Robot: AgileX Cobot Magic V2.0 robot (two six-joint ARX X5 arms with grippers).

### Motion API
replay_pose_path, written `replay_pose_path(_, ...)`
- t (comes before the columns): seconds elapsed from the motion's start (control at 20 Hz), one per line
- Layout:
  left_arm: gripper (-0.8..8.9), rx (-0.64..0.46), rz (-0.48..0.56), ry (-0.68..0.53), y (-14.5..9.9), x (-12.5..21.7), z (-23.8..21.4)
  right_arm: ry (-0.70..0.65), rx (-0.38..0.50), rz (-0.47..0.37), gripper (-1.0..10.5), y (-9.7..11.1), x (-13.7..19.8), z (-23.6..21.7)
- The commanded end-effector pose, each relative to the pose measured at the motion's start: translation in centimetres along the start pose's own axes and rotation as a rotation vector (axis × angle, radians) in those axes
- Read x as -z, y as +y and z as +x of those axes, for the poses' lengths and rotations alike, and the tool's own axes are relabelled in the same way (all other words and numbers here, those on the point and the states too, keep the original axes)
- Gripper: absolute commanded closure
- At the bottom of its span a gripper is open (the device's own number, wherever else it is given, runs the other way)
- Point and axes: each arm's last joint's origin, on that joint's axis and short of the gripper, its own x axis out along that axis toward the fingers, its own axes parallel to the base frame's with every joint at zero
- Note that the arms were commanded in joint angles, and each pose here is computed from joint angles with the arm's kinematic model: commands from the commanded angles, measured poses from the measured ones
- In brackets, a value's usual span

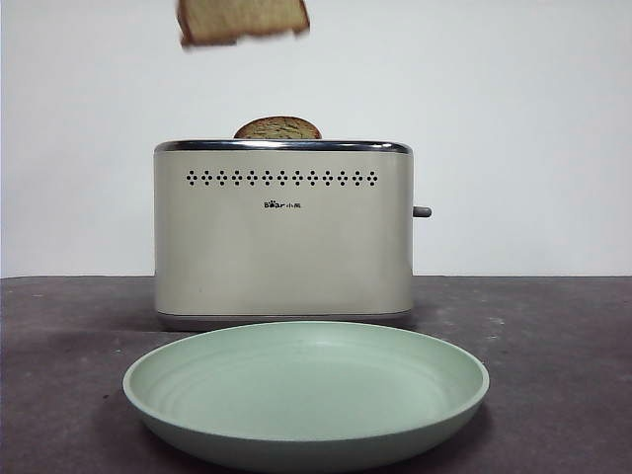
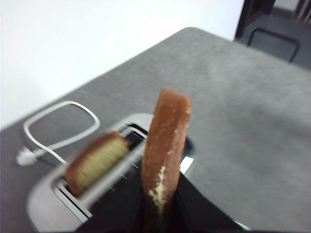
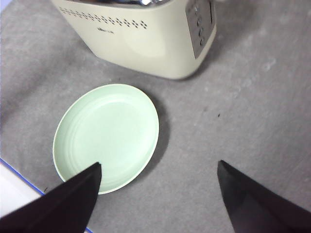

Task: Take the bread from the toaster,put the bread on the plate,put the plate on the table

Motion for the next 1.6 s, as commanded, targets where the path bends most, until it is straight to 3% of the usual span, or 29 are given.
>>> replay_pose_path(0.05,8.1,0.034,-0.07,0.009,-1.3,-0.1,-2.5,0.025,-0.013,0.023,5.7,-0.3,-1.0,1.0)
replay_pose_path(0.6,8.1,0.199,-0.148,0.154,-4.3,2.3,-7.5,0.238,-0.09,0.028,5.9,-1.5,-3.1,10.2)
replay_pose_path(1.15,8.1,0.272,-0.152,0.238,-4.9,3.4,-8.0,0.491,-0.124,0.002,6.2,-1.8,-0.8,21.9)
replay_pose_path(1.4,8.1,0.272,-0.151,0.237,-4.9,3.4,-8.0,0.553,-0.135,-0.004,6.9,-1.5,0.5,24.5)
replay_pose_path(1.6,8.1,0.273,-0.152,0.238,-4.9,3.4,-8.0,0.583,-0.123,0.004,8.2,-1.8,1.1,25.4)
